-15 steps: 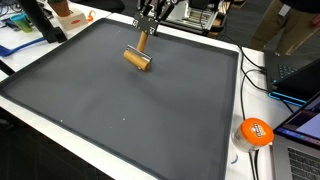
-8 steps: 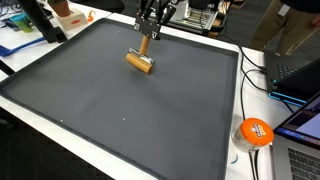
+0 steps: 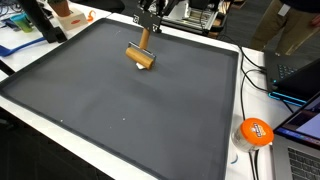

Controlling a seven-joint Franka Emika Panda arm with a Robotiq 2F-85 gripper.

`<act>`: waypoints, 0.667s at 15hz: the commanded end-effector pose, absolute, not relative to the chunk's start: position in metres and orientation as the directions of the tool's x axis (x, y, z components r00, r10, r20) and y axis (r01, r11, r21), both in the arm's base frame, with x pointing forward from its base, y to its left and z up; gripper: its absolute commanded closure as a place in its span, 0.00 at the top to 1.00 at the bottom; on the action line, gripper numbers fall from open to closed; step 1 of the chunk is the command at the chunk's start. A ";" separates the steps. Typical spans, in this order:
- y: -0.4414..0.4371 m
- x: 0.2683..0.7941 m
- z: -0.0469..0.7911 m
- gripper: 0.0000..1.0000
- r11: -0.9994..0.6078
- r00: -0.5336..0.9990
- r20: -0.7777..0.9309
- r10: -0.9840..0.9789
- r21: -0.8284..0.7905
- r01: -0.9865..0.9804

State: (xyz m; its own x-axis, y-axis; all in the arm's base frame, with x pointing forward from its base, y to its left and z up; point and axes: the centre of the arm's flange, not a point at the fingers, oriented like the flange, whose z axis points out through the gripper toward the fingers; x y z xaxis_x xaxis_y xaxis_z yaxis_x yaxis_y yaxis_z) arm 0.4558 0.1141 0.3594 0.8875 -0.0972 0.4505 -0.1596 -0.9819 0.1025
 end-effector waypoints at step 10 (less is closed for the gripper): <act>0.090 0.456 0.435 0.22 -0.985 0.932 0.356 -0.075 0.122 -0.126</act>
